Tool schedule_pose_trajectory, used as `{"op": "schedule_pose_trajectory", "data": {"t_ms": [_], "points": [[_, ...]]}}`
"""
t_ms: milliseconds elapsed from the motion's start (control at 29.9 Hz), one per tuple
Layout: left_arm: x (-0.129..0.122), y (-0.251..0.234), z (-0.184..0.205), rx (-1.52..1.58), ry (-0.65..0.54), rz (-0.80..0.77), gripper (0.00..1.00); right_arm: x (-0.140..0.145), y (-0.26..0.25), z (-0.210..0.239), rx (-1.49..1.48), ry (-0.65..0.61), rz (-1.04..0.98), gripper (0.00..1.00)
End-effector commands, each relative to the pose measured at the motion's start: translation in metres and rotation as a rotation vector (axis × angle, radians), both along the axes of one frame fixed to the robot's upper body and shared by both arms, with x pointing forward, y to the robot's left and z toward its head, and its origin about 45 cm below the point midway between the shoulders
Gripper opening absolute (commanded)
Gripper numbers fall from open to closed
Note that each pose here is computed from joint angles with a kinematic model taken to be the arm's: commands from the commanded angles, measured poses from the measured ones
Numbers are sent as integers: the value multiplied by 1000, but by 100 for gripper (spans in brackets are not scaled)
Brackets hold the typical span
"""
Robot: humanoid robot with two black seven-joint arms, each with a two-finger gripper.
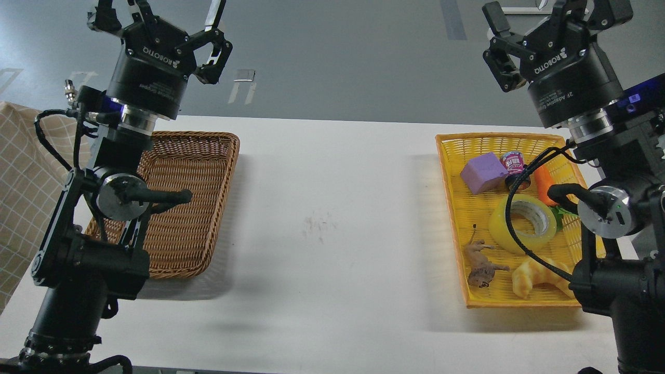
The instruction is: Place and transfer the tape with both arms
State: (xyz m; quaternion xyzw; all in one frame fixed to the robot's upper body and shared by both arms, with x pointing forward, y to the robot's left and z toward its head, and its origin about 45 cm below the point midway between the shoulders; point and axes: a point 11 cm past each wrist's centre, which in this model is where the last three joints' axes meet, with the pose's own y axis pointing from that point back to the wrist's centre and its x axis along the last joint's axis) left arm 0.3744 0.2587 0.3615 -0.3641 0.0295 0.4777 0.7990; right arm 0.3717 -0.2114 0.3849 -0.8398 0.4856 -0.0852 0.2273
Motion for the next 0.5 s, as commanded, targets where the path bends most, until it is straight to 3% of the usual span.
{"op": "schedule_pose_trajectory", "data": {"t_ms": [0, 468], "points": [[-2, 1, -4, 6, 9, -3, 98, -1, 1, 1, -1, -4, 4, 100], [-11, -7, 8, 30, -44, -53, 98, -18, -1, -5, -1, -5, 7, 100]]}}
